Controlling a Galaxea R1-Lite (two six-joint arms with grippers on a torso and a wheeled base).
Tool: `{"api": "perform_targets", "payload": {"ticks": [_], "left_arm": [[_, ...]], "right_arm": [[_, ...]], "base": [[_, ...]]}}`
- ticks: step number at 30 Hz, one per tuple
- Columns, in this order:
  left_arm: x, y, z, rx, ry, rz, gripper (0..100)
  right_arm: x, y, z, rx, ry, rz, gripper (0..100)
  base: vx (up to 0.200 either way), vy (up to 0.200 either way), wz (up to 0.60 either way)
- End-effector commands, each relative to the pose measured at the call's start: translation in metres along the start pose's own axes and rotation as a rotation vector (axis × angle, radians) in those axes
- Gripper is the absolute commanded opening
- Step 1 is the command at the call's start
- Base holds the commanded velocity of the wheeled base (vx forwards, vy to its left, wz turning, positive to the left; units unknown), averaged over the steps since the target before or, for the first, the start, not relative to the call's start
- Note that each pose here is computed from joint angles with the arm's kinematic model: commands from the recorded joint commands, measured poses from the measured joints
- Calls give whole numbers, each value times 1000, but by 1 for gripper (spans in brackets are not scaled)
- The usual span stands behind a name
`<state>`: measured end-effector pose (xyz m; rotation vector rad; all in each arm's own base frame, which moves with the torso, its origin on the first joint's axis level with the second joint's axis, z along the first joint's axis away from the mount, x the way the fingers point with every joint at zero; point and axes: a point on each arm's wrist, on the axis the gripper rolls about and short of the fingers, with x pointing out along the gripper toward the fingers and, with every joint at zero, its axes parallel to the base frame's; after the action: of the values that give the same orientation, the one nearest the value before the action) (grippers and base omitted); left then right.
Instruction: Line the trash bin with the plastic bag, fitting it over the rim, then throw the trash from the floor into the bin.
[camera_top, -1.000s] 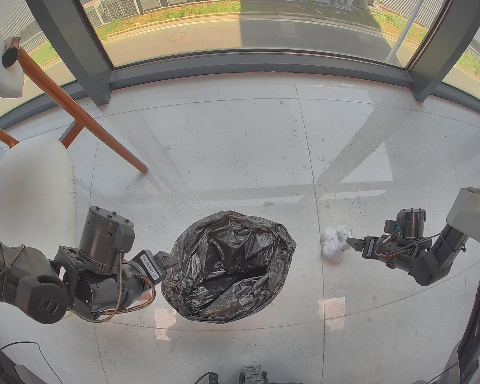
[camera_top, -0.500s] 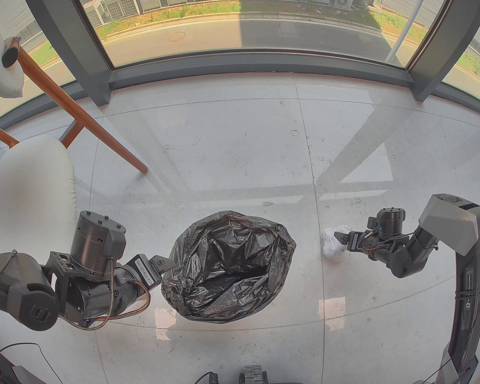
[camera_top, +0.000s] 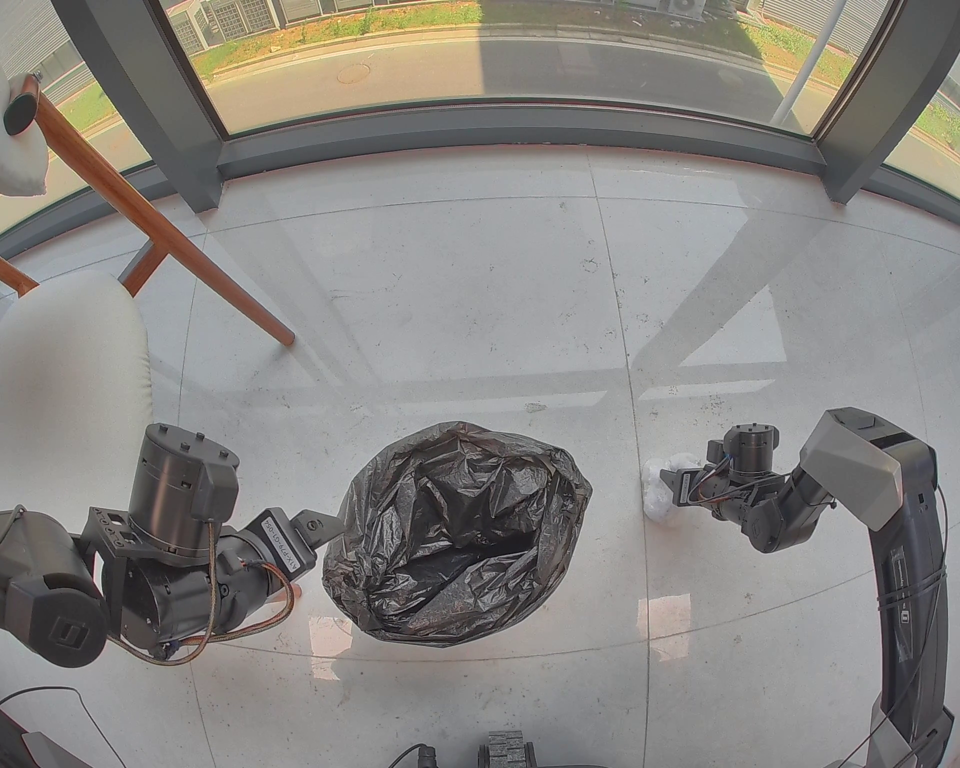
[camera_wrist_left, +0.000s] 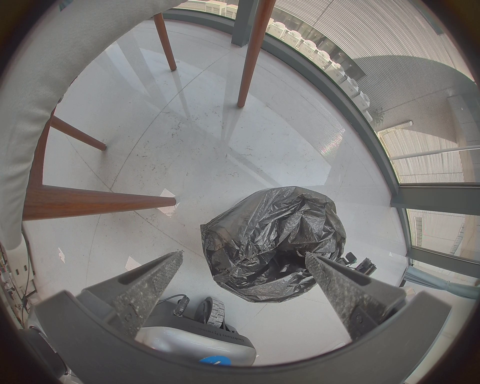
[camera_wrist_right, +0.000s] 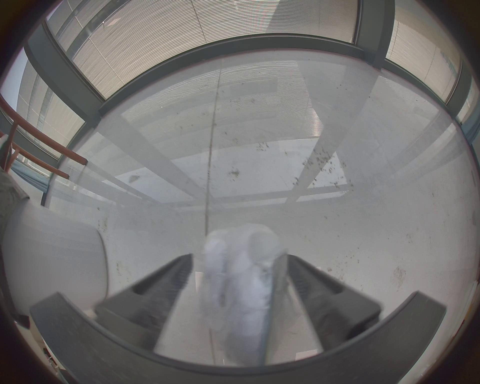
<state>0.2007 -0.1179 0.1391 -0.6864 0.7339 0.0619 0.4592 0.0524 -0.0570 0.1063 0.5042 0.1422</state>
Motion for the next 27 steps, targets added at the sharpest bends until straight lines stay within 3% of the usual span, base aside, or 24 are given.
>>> {"api": "perform_targets", "payload": {"ticks": [1,4,7,8,9,15,21,27], "left_arm": [[0,0,0,-2,-3,-3,100],[0,0,0,-2,-2,-2,100],[0,0,0,-2,-2,-2,100],[0,0,0,-1,-1,-1,100],[0,0,0,-2,-2,-2,100],[-3,0,1,-6,-7,-11,100],[-4,-1,2,-6,-11,-16,100],[-4,-4,4,-9,-27,-42,100]], "right_arm": [[8,-6,-17,6,37,-11,0],[2,-9,-5,8,10,-14,0],[-21,-2,37,6,-79,-2,0],[-23,-1,40,7,-84,-1,0],[-46,5,66,3,-138,13,0],[-149,42,135,-15,-215,191,0],[-219,113,120,-6,-143,396,0],[-236,161,89,-62,-53,529,0]], "base": [[0,0,0],[0,0,0],[0,0,0],[0,0,0],[0,0,0],[0,0,0],[0,0,0],[0,0,0]]}}
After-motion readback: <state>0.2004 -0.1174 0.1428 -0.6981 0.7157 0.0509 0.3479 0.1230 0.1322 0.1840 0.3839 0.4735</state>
